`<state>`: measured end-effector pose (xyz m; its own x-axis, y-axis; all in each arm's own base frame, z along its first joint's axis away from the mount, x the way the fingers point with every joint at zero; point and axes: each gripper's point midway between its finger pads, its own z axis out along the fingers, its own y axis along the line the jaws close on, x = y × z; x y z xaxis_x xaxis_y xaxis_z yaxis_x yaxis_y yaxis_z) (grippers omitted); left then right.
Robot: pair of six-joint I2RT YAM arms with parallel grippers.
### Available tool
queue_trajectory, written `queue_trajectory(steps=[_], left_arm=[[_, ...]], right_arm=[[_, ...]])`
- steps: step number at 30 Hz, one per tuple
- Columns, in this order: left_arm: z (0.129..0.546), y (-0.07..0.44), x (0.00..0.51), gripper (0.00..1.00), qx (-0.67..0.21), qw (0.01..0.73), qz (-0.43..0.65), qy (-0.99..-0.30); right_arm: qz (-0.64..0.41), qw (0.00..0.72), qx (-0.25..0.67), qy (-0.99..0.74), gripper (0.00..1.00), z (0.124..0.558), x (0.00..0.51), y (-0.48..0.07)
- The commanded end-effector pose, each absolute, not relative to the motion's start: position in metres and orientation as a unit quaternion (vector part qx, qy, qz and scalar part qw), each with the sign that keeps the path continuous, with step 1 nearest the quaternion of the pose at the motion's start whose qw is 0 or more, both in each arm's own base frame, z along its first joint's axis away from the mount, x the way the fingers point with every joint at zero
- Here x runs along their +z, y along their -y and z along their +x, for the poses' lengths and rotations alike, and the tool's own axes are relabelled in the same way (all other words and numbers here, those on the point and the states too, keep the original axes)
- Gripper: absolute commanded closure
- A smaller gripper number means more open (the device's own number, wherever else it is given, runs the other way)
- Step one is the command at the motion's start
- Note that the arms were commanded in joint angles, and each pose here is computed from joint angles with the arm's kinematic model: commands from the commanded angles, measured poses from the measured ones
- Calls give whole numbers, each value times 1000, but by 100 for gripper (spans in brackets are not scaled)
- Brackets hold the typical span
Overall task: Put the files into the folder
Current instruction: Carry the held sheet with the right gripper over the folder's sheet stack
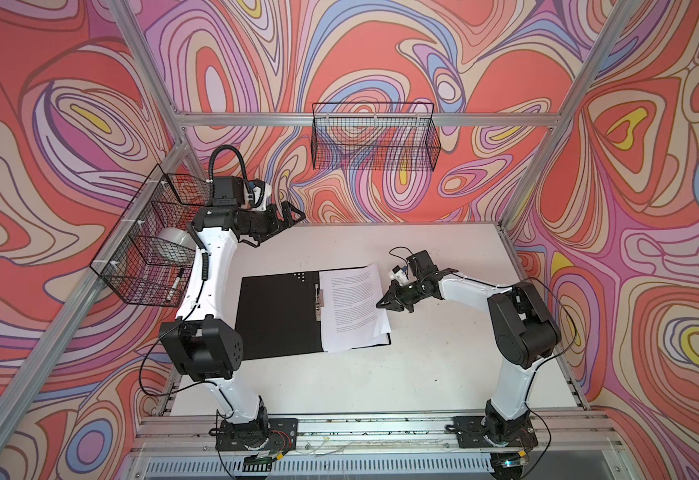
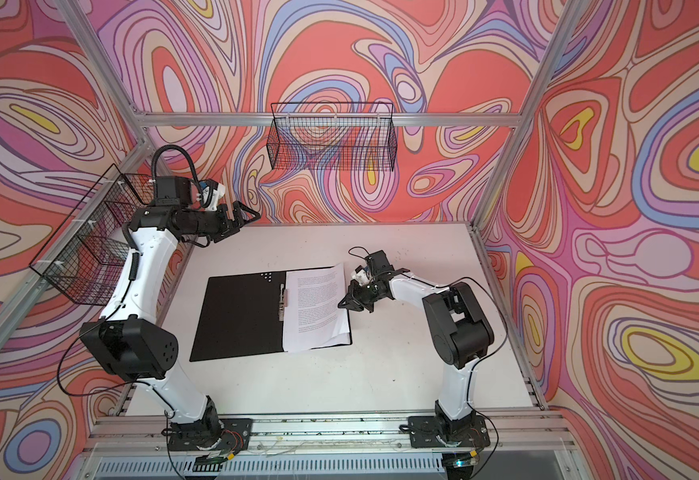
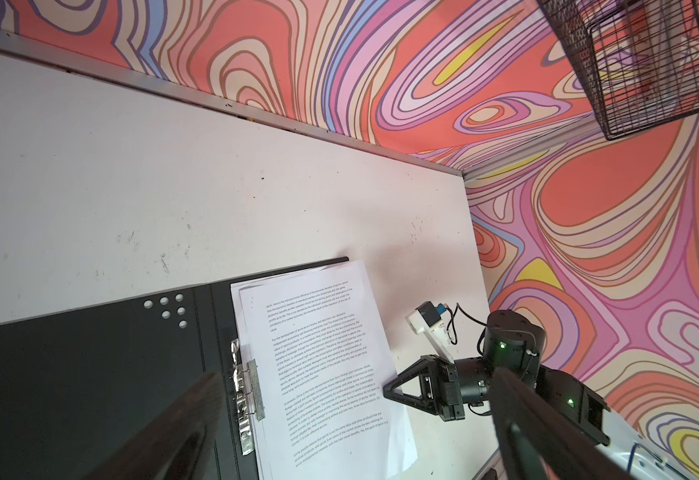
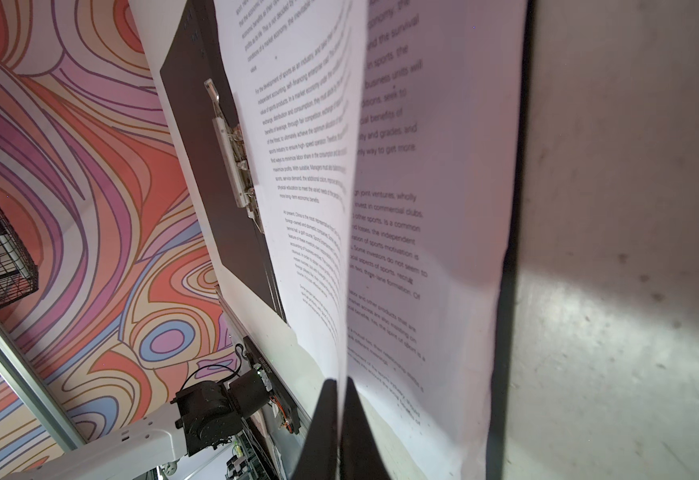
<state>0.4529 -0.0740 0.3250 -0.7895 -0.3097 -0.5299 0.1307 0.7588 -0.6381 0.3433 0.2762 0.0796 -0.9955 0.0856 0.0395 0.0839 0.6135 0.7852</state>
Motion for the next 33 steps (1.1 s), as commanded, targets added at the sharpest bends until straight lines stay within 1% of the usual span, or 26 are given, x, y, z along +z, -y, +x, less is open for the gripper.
queue_trajectory(steps=[1,33], left_arm=[[454,77,322,0,-353,315,-52,-880],[453,81,317,0,-364,305,-55,-878]], right_arm=[[50,0,436,-899,100,347,74,-277],[62,-21,419,-905,100,343,49,-279]])
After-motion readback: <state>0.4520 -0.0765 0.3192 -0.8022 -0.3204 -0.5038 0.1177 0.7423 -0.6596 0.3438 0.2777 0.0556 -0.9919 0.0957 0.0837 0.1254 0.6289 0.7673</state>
